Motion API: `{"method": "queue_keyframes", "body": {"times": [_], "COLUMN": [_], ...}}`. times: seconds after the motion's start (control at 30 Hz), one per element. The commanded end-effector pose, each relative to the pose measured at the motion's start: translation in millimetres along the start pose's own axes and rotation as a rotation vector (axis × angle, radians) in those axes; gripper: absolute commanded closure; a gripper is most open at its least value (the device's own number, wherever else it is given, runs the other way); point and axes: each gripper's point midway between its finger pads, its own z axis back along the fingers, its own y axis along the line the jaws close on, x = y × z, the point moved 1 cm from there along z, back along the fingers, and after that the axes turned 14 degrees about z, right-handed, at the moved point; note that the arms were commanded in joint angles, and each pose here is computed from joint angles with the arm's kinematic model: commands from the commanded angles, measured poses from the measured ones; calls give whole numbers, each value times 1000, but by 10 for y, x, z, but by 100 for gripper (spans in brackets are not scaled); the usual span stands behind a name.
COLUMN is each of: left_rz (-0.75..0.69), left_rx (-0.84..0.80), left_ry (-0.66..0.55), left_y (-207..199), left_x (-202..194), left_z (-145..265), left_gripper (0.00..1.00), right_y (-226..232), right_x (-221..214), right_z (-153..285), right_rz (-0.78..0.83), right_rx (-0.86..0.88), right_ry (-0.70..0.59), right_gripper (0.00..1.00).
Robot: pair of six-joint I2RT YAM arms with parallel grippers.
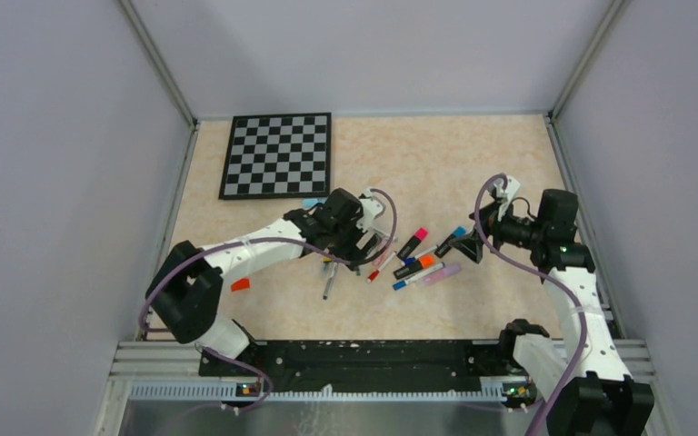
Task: Open the pen caps
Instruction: Pick up the pen from the center of the board.
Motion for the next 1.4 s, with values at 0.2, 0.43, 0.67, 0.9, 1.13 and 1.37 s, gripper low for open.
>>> {"method": "queue_keyframes", "body": {"times": [0.2, 0.43, 0.67, 0.9, 1.13, 1.37], "left_rz": [-265, -305, -317, -316, -321, -328], "left_rx": [22, 11, 9, 55, 86, 97], "left_ry": [67, 58, 113, 118, 109, 60], "left_y": [129, 82, 84, 158, 199, 159], "left_x": [14, 7, -118, -129, -116, 7], "left_z": [-303, -380, -486, -524, -569, -493], "left_gripper": [15, 39, 53, 65, 73, 88], "right_y": [-76, -87, -79, -79, -74, -63], "right_x": [66, 41, 48, 53, 61, 57], "right_z": [38, 28, 31, 37, 43, 43], "right_rz": [81, 73, 78, 83, 88, 88], "right_rx": [-24, -21, -20, -22, -21, -16], "right_ry": [-5, 1, 0, -1, -1, -1], "right_gripper": [1, 1, 1, 1, 1, 1]}}
